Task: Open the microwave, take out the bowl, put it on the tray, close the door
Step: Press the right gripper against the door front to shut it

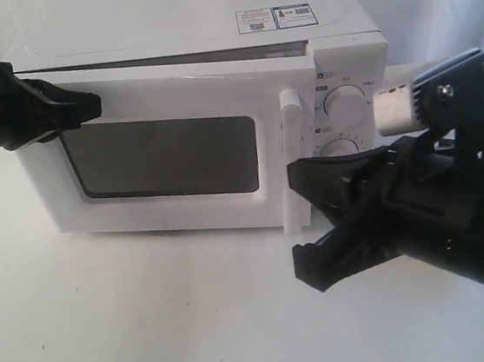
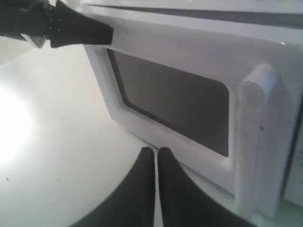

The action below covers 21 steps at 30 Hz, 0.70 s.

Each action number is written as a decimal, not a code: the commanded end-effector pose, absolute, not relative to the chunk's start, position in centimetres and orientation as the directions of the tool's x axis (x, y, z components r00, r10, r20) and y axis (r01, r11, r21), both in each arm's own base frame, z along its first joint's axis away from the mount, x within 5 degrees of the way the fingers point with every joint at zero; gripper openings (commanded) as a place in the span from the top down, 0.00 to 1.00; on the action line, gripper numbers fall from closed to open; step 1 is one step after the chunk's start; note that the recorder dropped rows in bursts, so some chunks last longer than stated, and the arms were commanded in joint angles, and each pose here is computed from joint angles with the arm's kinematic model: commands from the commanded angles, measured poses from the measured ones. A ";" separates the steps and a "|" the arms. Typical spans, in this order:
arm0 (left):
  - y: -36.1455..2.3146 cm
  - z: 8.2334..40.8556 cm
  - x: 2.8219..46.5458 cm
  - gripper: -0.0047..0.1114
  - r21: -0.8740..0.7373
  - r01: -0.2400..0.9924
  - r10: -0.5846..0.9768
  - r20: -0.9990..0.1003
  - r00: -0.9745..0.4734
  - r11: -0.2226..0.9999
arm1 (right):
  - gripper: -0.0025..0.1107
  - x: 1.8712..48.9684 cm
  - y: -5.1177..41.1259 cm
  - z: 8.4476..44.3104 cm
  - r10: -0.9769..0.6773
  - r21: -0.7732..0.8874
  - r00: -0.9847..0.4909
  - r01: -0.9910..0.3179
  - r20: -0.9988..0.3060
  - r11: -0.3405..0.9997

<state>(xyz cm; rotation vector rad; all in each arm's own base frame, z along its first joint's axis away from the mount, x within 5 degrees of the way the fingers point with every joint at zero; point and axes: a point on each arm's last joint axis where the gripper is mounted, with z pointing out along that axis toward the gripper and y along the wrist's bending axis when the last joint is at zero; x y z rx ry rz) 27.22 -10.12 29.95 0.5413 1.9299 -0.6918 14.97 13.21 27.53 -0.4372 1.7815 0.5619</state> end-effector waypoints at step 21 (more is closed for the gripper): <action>-8.3 32.3 18.7 0.96 -0.230 0.607 0.118 -0.870 -0.478 0.760 | 0.98 19.2 20.1 21.3 0.153 0.120 0.055 -0.393 -0.987 0.912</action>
